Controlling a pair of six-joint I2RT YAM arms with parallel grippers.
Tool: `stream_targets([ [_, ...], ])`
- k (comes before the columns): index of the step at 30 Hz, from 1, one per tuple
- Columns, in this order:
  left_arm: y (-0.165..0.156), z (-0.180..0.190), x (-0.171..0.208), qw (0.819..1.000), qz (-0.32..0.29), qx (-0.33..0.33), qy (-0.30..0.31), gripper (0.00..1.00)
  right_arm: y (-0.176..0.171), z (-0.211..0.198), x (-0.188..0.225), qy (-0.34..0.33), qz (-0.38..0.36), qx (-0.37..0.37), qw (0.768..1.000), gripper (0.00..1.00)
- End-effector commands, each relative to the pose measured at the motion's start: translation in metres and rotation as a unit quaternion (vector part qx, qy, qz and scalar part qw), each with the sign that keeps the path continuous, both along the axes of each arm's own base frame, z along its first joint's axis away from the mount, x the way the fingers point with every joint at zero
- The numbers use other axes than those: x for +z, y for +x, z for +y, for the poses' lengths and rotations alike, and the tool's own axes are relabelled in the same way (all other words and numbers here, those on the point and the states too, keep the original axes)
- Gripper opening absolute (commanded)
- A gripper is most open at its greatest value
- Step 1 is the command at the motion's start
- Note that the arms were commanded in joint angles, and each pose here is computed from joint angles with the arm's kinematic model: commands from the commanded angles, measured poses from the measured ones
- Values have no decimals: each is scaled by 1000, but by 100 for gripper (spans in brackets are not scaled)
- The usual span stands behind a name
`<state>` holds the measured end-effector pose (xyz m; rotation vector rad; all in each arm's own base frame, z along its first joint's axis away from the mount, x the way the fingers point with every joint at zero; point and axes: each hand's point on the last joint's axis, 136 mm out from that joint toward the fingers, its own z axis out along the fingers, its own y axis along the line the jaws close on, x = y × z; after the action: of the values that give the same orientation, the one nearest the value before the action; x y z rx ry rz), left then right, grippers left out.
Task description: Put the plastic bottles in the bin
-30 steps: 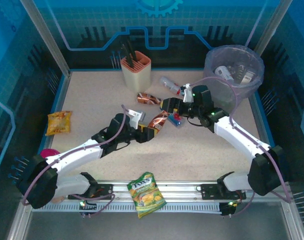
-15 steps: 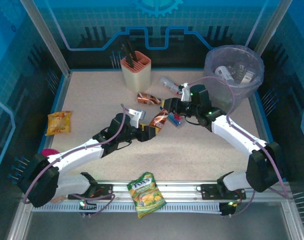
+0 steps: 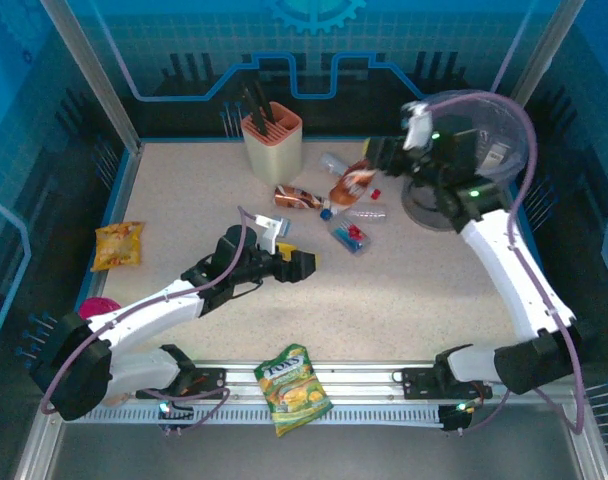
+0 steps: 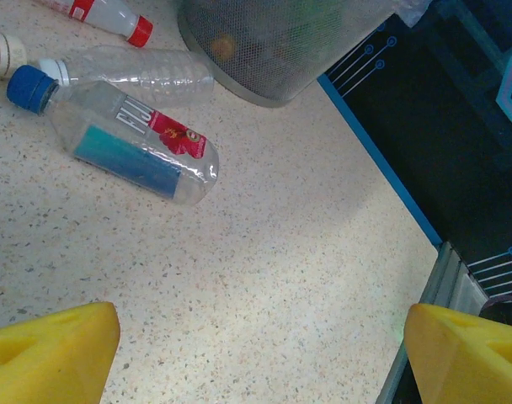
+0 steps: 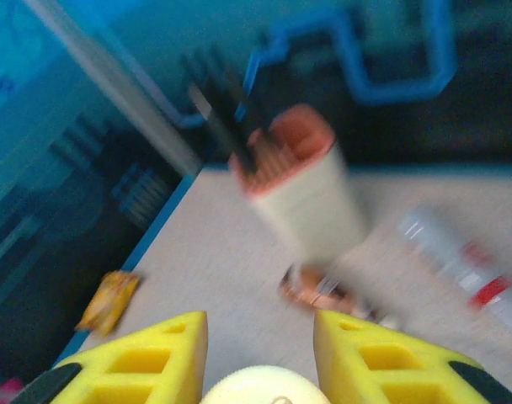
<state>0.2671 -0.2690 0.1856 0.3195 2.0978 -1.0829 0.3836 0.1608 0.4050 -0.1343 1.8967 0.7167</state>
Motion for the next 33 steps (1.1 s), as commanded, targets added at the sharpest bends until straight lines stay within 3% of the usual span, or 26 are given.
stream_targets([
  [1, -4, -4, 6, 1000, -1, -16, -2, 88, -1, -66, 47, -88, -74, -106, 988, 8],
  [5, -3, -5, 3, 1000, 5, -15, -2, 88, 8, -135, 82, -129, -116, -223, 959, 4],
  [10, -2, -6, 1, 1000, 11, -16, 0, 88, 24, -208, 94, -149, -134, -337, 920, 3],
  [19, -2, -7, 0, 1000, 16, -14, -1, 87, 74, -255, 68, -115, -161, -422, 885, 0],
  [26, -7, 0, -3, 1000, 21, -6, 4, 87, 124, -263, 28, -119, -169, -418, 885, 0],
  [33, -8, 7, -4, 1000, 20, 5, 10, 87, 155, -268, -31, -95, -102, -399, 906, 1],
])
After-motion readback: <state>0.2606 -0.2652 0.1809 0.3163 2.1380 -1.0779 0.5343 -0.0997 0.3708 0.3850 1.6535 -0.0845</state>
